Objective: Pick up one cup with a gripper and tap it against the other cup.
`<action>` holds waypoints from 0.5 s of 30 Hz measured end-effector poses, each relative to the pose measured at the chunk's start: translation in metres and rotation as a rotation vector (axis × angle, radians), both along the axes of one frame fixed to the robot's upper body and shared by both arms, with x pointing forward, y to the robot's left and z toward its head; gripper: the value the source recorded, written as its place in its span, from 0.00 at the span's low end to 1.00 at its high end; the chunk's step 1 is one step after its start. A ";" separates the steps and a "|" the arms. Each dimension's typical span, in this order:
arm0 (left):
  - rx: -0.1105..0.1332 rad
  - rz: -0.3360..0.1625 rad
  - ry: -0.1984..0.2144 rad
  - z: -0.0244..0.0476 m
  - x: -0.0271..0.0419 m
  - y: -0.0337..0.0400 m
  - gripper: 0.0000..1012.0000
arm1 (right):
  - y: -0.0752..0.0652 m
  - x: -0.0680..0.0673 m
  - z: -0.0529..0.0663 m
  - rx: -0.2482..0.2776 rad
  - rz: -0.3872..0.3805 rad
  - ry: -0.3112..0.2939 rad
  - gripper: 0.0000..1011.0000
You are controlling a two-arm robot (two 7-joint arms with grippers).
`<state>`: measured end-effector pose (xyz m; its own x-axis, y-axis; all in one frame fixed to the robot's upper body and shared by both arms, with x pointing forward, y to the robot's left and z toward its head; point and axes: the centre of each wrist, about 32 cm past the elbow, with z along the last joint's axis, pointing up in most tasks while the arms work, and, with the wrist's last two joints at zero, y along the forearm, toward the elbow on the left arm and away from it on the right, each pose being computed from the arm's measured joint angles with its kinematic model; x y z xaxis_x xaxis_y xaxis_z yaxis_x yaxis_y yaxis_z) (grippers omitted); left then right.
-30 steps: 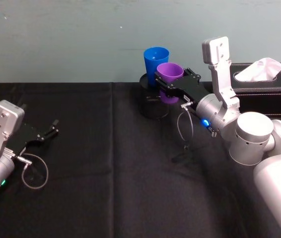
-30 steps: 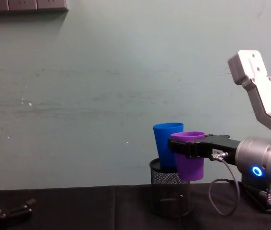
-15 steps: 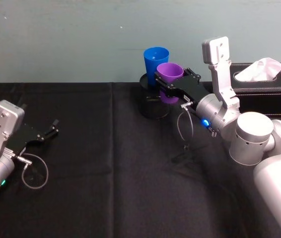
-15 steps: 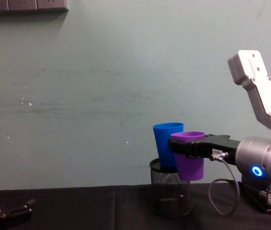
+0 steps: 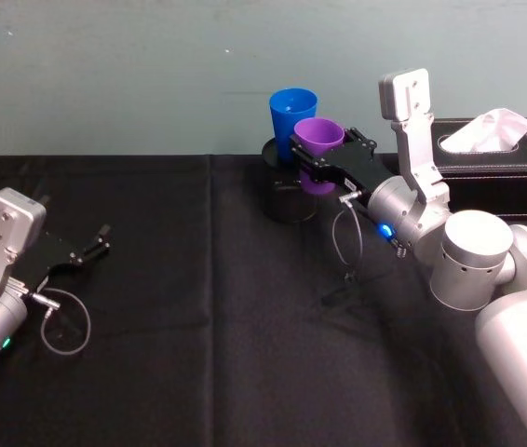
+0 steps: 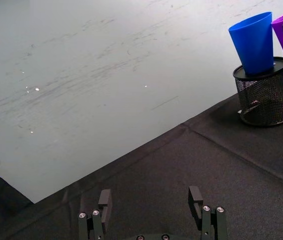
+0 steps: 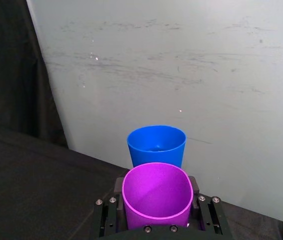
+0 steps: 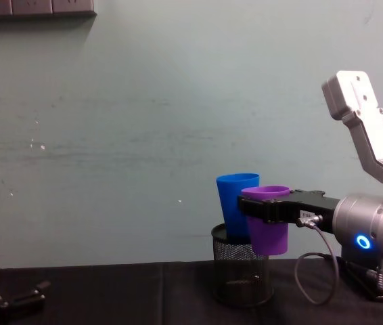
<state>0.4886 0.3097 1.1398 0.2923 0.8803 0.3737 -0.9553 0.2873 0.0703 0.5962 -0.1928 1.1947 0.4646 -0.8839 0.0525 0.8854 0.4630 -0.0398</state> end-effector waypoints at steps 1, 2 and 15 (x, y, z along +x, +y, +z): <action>0.000 0.000 0.000 0.0000 0.0000 0.0000 0.99 | 0.000 0.000 0.000 0.000 0.000 0.000 0.72; 0.000 0.000 0.000 0.0000 0.0000 0.0000 0.99 | 0.000 0.000 0.000 0.000 0.000 0.000 0.72; 0.000 0.000 0.000 0.0000 0.0000 0.0000 0.99 | -0.003 -0.052 -0.011 -0.047 0.029 -0.045 0.72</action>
<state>0.4886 0.3097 1.1398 0.2922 0.8803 0.3737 -0.9553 0.2873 0.0702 0.5446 -0.1962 1.1838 0.4861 -0.8663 0.1149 0.8731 0.4870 -0.0221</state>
